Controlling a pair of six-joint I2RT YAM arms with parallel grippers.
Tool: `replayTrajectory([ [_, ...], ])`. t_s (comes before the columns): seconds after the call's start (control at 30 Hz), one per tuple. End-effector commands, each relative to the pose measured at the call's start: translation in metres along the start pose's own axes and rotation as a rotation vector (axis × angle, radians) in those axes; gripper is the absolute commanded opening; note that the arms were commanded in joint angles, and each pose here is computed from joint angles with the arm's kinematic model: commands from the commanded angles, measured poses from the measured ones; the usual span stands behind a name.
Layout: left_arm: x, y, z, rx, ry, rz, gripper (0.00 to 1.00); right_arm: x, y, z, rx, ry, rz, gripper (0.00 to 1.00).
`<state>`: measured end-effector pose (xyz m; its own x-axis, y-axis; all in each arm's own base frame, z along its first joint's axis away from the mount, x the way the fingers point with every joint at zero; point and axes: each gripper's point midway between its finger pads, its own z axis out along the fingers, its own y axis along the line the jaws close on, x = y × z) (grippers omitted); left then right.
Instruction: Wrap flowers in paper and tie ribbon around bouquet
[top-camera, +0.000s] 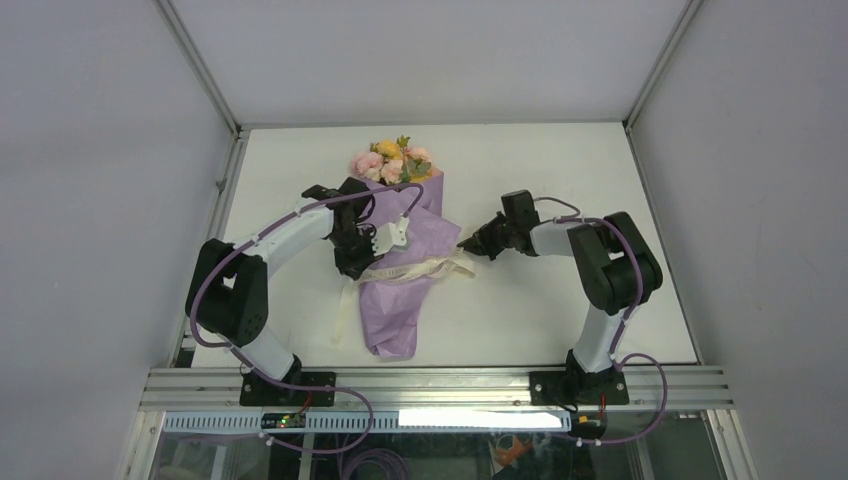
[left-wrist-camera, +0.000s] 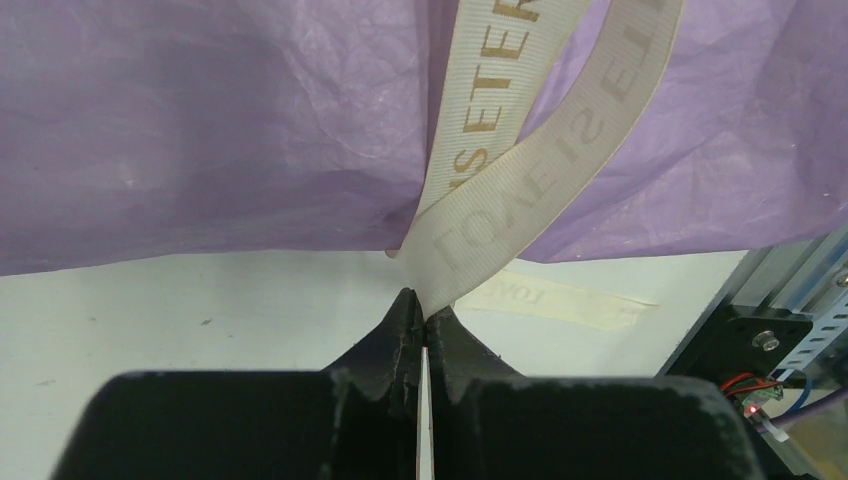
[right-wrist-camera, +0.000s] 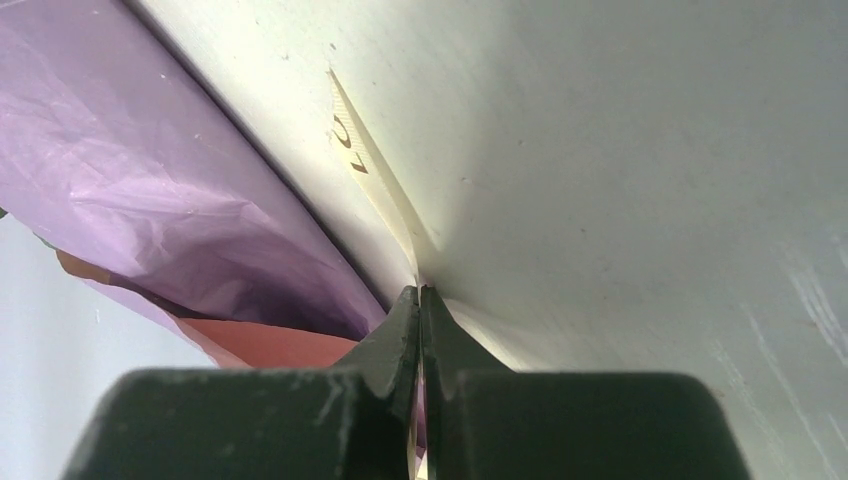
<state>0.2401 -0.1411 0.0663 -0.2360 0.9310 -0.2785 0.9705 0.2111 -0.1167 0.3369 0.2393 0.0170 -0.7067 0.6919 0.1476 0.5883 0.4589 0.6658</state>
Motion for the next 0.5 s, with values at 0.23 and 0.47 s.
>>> replayTrajectory([
  [0.23,0.006,0.017,-0.020,-0.102,0.031,-0.018,0.00,-0.056,-0.030,-0.031,0.129,-0.169,0.038,0.00],
  [0.47,0.234,0.094,-0.082,-0.389,0.283,-0.508,0.00,-0.199,-0.155,-0.265,0.399,-0.762,0.280,0.00],
])
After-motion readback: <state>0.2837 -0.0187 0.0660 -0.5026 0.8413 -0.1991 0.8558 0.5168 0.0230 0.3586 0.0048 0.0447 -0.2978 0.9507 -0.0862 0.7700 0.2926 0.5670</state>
